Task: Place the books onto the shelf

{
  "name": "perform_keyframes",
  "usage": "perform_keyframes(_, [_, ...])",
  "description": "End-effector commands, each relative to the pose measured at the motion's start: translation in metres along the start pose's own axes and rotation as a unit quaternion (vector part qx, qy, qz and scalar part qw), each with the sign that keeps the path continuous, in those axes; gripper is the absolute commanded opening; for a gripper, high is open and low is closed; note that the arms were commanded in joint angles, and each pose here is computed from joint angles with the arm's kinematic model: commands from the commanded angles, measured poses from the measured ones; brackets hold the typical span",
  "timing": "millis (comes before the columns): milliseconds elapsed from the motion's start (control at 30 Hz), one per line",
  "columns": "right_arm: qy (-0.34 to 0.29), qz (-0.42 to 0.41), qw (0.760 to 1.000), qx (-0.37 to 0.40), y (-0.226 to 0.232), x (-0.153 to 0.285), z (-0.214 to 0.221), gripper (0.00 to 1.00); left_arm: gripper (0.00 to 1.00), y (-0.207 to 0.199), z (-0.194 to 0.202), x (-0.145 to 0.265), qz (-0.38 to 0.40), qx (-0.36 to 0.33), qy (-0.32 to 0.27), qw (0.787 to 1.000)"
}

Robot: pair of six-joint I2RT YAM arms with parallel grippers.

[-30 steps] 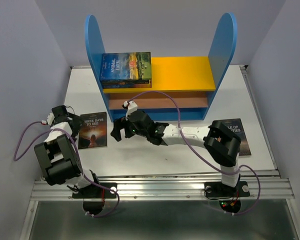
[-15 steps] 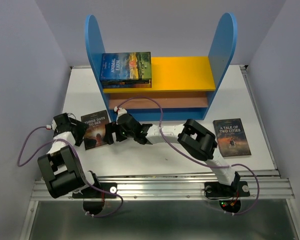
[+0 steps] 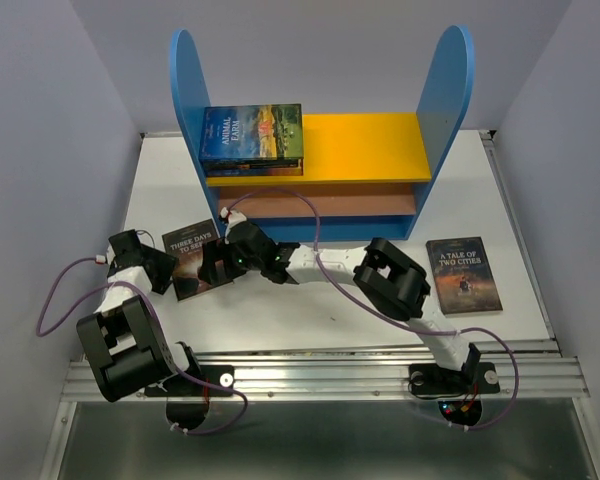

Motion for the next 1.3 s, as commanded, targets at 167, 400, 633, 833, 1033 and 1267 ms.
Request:
perform_keyframes(167, [0.007,0.064,0.998,-0.002,-0.007,-0.006,-0.002,1.0,0.6,0.007,0.007,0.003,-0.013,-0.001,0.015,1.0])
perform_keyframes(400, [0.015,0.076,0.997,0.014,-0.011,-0.007,0.008,1.0,0.6,0.009,0.009,0.003,-0.016,0.0,0.012,1.0])
perform_keyframes(633, [0.044,0.021,0.998,0.031,0.003,-0.017,0.016,1.0,0.6,0.012,0.011,0.0,-0.019,0.002,0.013,1.0])
perform_keyframes(833, [0.033,-0.028,0.998,0.035,0.019,-0.014,0.003,0.96,0.41,0.014,0.012,-0.003,-0.026,0.005,0.019,0.999])
perform_keyframes(1033, [0.0,-0.052,0.998,0.045,0.038,-0.005,-0.024,0.86,0.37,0.015,0.009,0.003,-0.04,0.016,-0.009,0.999])
perform_keyframes(1267, [-0.015,-0.075,0.996,0.049,0.051,0.001,-0.039,0.82,0.37,0.016,0.008,0.007,-0.044,0.023,-0.025,0.998])
Point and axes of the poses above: each gripper's point midway between its finger pads, its own x axis back along the fingers, its own y axis along the line the jaws close on, z = x × y, the point moved 10 cm from there along x, back along the fingers, and after that the axes turned 2 degrees about x, right-handed, at the moved point
